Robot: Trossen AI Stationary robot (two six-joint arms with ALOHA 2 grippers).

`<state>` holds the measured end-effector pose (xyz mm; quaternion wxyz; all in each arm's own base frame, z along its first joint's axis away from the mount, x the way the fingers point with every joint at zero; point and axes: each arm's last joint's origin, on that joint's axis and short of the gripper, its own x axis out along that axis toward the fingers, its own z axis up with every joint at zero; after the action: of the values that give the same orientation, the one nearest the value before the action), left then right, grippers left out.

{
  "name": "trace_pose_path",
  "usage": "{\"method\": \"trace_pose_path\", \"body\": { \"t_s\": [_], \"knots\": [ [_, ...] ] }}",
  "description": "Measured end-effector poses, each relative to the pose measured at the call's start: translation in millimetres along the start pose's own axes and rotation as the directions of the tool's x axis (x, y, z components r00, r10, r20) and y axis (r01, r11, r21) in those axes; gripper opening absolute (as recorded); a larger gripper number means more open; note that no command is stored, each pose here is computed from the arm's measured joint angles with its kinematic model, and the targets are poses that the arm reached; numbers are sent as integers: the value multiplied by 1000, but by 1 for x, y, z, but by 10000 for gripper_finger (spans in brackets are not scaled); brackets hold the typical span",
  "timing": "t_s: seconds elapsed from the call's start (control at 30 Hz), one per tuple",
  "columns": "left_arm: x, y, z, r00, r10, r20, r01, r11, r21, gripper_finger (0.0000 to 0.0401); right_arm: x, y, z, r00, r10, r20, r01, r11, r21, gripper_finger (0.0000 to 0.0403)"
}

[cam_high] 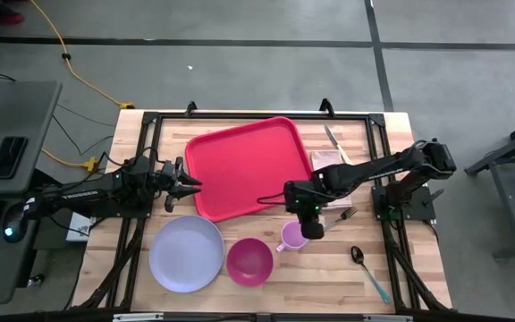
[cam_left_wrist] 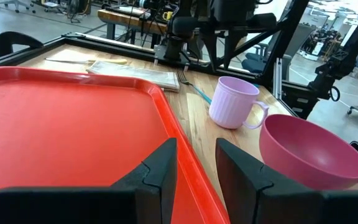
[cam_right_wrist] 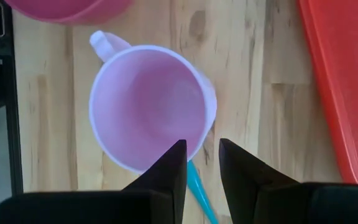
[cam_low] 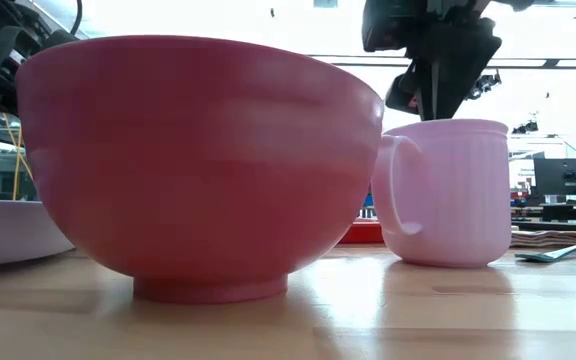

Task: Set up tray
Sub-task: Put the light pink mug at the top left of the red tray

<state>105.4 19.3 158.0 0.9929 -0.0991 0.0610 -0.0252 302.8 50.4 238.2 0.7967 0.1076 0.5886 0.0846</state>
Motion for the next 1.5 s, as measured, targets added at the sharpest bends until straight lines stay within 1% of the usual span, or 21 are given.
{"method": "trace_pose_path", "body": {
  "t_s": [0.27, 0.4, 0.53, 0.73, 1.0, 1.3, 1.5],
  "knots": [
    [0, 0, 0, 1000, 0, 0, 0, 1000, 0, 140, 0, 0, 0, 1000, 0, 0, 0, 998, 57, 74],
    [0, 0, 0, 1000, 0, 0, 0, 1000, 0, 140, 0, 2, 0, 1000, 26, -4, -26, 996, 87, 74],
    [0, 0, 0, 1000, 0, 0, 0, 1000, 0, 140, 1, 7, -1, 1000, 8, 4, -9, 997, 73, 74],
    [0, 0, 0, 1000, 0, 0, 0, 1000, 0, 140, 3, 15, 0, 1000, 19, 24, -21, 997, 77, 74],
    [0, 0, 0, 1000, 0, 0, 0, 1000, 0, 140, 4, 18, -1, 999, -31, 34, 28, 995, 95, 74],
    [0, 0, 0, 1000, -1, 1, 1, 1000, 0, 140, 26, 15, 1, 999, -44, -30, 47, 993, 108, 74],
    [0, 0, 0, 1000, 0, 1, 0, 1000, 0, 140, 27, 14, 2, 998, -63, -21, 65, 992, 112, 74]
  ]
}}
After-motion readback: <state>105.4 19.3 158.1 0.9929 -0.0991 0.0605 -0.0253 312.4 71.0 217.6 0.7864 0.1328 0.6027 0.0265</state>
